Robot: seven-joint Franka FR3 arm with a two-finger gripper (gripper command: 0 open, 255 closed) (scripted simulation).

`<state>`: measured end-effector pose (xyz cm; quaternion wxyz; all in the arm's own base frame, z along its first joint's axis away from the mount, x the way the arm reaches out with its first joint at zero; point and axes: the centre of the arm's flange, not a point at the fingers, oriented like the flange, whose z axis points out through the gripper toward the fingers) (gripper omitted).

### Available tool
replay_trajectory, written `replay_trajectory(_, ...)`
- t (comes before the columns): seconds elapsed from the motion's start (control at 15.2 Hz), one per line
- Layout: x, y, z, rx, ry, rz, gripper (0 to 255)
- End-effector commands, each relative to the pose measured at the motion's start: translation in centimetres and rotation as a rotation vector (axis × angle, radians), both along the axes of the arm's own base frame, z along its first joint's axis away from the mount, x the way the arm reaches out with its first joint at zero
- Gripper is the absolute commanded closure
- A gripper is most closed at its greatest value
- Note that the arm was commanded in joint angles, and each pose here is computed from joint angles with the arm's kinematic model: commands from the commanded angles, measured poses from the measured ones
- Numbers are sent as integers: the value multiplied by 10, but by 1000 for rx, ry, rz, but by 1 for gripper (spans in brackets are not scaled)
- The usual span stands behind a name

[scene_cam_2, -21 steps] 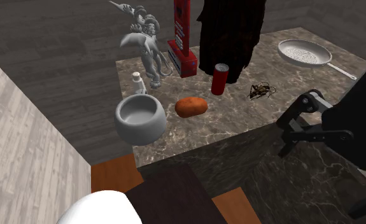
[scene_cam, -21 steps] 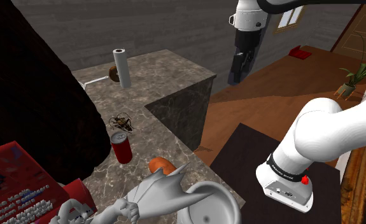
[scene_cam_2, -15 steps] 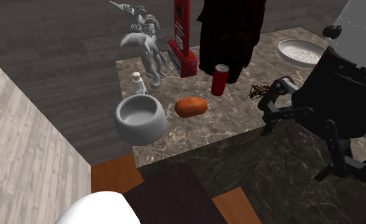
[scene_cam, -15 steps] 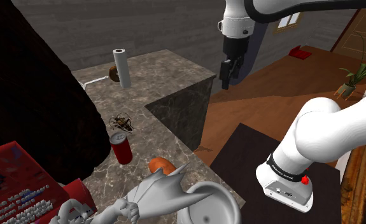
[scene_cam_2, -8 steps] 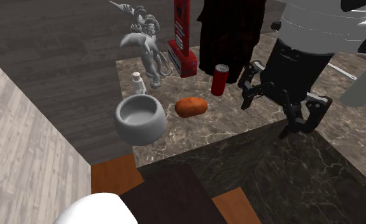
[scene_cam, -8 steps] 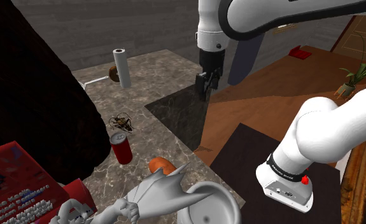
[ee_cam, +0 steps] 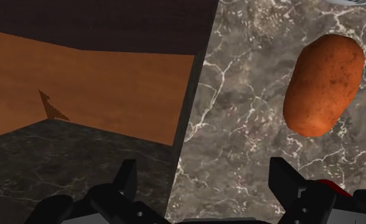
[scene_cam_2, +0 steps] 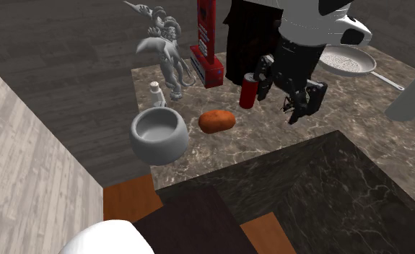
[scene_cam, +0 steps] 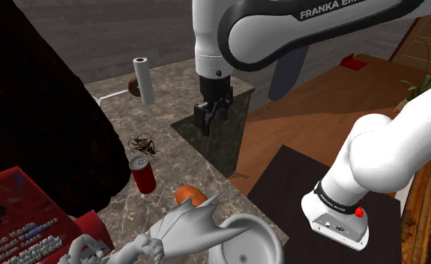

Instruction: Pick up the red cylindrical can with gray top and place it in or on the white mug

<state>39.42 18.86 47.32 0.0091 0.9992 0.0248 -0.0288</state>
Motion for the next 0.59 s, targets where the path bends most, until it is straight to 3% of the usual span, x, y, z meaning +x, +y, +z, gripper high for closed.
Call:
replay_trajectory(0.0,10,23,-7,4,-8,1,0)
replay_trajectory(0.53,50,113,-32,18,-39,6,0)
